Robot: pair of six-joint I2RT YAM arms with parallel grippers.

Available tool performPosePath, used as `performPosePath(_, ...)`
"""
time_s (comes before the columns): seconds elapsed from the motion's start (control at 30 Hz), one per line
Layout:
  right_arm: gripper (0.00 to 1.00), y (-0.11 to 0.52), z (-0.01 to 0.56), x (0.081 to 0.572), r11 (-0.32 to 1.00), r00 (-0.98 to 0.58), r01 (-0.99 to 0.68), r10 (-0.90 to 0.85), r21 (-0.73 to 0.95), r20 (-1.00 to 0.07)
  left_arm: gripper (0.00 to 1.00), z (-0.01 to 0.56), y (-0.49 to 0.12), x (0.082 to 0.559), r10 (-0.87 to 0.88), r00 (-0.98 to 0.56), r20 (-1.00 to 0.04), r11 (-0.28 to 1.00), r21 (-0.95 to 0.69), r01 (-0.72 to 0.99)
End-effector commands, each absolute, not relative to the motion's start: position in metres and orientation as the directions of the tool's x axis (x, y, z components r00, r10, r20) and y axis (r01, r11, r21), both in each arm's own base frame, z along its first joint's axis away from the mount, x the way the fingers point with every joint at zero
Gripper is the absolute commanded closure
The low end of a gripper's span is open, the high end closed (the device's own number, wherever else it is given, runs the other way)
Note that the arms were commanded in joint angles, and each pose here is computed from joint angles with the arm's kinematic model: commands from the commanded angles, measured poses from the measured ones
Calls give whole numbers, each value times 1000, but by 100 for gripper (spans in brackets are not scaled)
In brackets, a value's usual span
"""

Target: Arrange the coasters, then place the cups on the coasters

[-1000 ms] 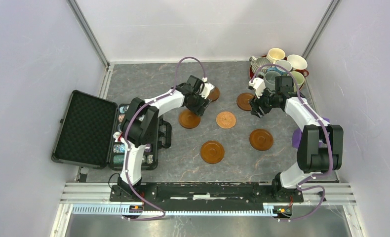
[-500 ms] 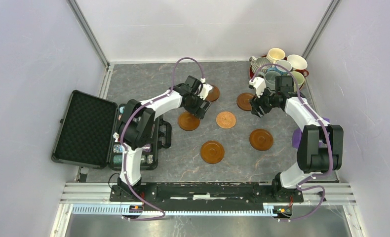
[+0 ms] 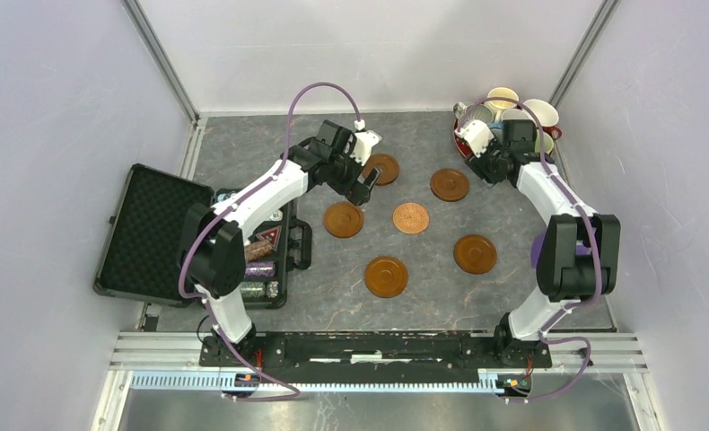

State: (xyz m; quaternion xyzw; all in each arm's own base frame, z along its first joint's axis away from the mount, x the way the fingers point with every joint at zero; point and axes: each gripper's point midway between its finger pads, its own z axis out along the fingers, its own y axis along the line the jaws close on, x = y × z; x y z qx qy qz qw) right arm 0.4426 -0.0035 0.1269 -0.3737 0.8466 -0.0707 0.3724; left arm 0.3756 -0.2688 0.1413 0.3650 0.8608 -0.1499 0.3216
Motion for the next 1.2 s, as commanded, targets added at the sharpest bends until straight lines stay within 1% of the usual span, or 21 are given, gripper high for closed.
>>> performPosePath(0.0, 45, -23, 117, 454, 644, -438, -584, -762, -494, -476, 0, 157, -266, 356, 543, -503, -672, 652, -41, 757)
performPosePath(0.2, 49, -30, 95, 464, 561, -391, -631, -827, -536, -405, 0, 159, -264, 346, 548, -500, -671, 635, -55, 771)
performPosePath(0.33, 49, -38, 88, 473, 527, -375, -619, -850, -582, -371, 0, 154, -264, 345, 539, -517, -665, 645, -69, 761)
performPosePath(0.53, 51, -50, 71, 479, 499, -384, -649, -867, -575, -318, 0, 154, -263, 346, 531, -525, -665, 657, -69, 751)
performPosePath(0.67, 54, -71, 61, 479, 476, -417, -636, -874, -607, -248, 0, 156, -263, 348, 522, -525, -673, 665, -65, 744)
performPosePath(0.97, 56, -89, 39, 482, 477, -433, -658, -873, -583, -225, 0, 154, -264, 349, 520, -531, -669, 668, -69, 741)
performPosePath(1.07, 63, -94, 34, 484, 479, -436, -669, -872, -568, -222, 0, 154, -263, 349, 522, -529, -669, 669, -63, 740)
performPosePath(1.17, 77, -100, 27, 481, 490, -456, -674, -865, -552, -212, 0, 154, -262, 349, 523, -529, -668, 670, -61, 740)
